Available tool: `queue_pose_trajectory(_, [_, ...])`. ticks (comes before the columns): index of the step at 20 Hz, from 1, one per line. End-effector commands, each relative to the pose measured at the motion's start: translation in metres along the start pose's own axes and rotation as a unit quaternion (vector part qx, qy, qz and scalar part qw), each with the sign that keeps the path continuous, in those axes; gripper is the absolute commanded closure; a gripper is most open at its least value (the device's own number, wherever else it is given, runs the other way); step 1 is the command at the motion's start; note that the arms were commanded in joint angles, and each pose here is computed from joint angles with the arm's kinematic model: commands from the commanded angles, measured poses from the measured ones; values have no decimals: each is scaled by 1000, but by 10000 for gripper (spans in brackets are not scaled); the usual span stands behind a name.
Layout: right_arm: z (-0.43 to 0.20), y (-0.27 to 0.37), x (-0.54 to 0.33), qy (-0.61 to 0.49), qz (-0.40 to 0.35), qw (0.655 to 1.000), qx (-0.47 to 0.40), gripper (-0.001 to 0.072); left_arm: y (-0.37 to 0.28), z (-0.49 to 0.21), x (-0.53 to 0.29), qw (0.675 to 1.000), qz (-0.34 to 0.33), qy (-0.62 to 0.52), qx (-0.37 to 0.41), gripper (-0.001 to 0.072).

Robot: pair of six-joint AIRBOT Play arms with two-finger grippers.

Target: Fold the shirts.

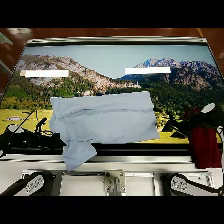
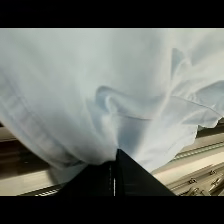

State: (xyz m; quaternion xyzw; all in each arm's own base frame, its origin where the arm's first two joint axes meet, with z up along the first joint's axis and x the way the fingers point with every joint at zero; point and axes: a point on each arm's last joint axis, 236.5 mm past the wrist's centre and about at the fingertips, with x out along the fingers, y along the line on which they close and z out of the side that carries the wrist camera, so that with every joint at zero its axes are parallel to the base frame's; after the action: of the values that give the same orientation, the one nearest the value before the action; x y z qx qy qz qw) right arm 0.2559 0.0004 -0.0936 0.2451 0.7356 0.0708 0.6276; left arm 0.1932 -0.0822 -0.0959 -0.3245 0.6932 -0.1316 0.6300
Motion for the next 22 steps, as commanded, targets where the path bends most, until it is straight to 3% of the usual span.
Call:
queue_pose_trajectory(1, [5, 15, 26, -24, 16, 1000, 8, 43, -10, 4, -6, 1000, -13, -6, 17, 673])
queue_pose_trajectory(4, [9, 27, 35, -31, 7, 999, -9, 47, -13, 8, -9, 1000, -15, -12, 21, 674])
queue_pose_trajectory(5, [9, 30, 39, -28, 5, 1000, -11, 103, -14, 10, -10, 1000, -15, -14, 22, 674])
queue_pose_trajectory(10, [-5, 43, 65, 18, 1, 1000, -24, 116, -20, 21, -19, 998, -14, -27, 47, 673])
queue_pose_trajectory(11, [-5, 46, 69, 19, -2, 999, -31, 286, -21, 23, -21, 998, -13, -30, 50, 673])
queue_pose_trajectory(12, [-4, 49, 70, 18, -5, 999, -39, 505, -22, 26, -23, 998, -13, -33, 53, 673])
queue_pose_trajectory(13, [-4, 52, 69, 20, -1, 999, -40, 636, -23, 29, -25, 998, -12, -37, 56, 674])
queue_pose_trajectory(17, [19, 77, 39, -26, 17, 995, -93, 643, -44, 59, -59, 989, -3, -94, 111, 674])
queue_pose_trajectory(22, [94, 135, -22, -185, 82, 975, -92, 644, -81, 107, -117, 969, 11, -184, 167, 674])
